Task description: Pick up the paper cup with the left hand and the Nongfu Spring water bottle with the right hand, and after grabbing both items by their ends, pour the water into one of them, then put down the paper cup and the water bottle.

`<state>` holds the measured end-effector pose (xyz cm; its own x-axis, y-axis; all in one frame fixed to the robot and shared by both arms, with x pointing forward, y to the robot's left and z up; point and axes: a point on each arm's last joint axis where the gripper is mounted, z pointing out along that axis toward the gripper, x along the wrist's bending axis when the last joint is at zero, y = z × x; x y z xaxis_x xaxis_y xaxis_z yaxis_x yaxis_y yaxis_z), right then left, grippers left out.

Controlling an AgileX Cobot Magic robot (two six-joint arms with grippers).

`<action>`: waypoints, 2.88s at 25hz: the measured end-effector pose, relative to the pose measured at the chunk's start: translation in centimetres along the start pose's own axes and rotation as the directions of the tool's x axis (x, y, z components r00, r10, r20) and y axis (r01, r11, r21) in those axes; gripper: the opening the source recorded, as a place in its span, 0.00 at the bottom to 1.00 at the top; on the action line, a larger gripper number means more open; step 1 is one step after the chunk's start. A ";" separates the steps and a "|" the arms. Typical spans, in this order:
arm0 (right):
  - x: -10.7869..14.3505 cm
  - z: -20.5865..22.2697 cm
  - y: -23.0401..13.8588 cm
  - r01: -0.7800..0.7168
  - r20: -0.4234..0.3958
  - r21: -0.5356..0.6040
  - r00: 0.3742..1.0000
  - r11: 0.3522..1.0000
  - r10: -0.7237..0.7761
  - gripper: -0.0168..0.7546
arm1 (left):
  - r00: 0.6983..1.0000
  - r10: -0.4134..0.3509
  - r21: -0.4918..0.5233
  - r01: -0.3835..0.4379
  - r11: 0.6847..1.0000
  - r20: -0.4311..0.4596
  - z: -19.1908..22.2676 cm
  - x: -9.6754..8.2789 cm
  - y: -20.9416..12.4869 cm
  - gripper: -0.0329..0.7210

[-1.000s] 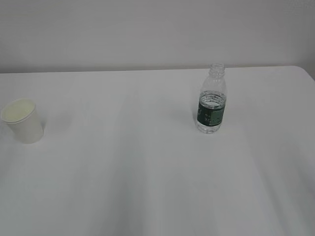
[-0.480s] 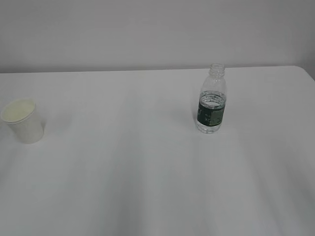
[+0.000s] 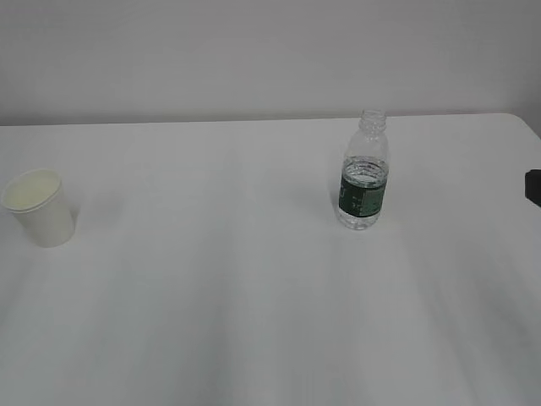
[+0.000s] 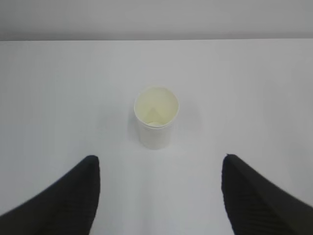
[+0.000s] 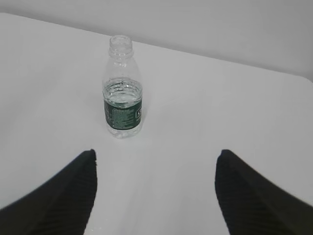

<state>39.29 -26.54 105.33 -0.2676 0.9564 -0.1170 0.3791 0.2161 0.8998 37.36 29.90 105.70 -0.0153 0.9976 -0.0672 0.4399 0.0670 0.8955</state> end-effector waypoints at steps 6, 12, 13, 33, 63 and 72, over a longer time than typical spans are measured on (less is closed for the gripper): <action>-0.1 0.5 0.2 0.000 0.004 -0.016 1.000 1.000 0.000 0.76 | 1.000 0.005 -0.070 -0.005 0.998 0.003 0.1 0.0 0.4 0.77; -0.1 1.4 0.4 0.000 0.012 -0.042 1.000 0.999 0.001 0.76 | 1.000 0.009 -0.140 -0.007 0.990 0.013 0.9 -0.2 1.2 0.77; -0.2 1.6 0.5 0.000 0.015 -0.053 1.000 0.999 0.001 0.76 | 1.000 0.003 -0.138 -0.001 0.990 0.015 1.1 -0.2 1.2 0.77; -0.2 7.7 -0.6 0.005 0.027 -0.037 1.000 0.999 -0.004 0.76 | 1.000 0.002 -0.049 -0.002 0.999 0.008 9.5 -0.1 -0.2 0.75; 1.7 9.2 -7.2 -0.018 -0.076 -0.098 0.997 0.995 0.011 0.76 | 0.997 0.009 -0.117 -0.001 0.993 0.071 8.4 -0.2 -10.4 0.75; 2.3 8.0 -9.6 -0.050 -0.107 -0.167 0.994 0.985 0.032 0.76 | 0.996 0.020 -0.130 -0.009 0.991 0.085 8.0 -0.3 -10.8 0.75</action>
<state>42.12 -24.82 93.00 -0.3486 0.9363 -0.0419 0.2385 0.1319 0.9621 39.73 28.75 92.52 0.0699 0.9938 -0.0863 0.3193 0.0596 0.9458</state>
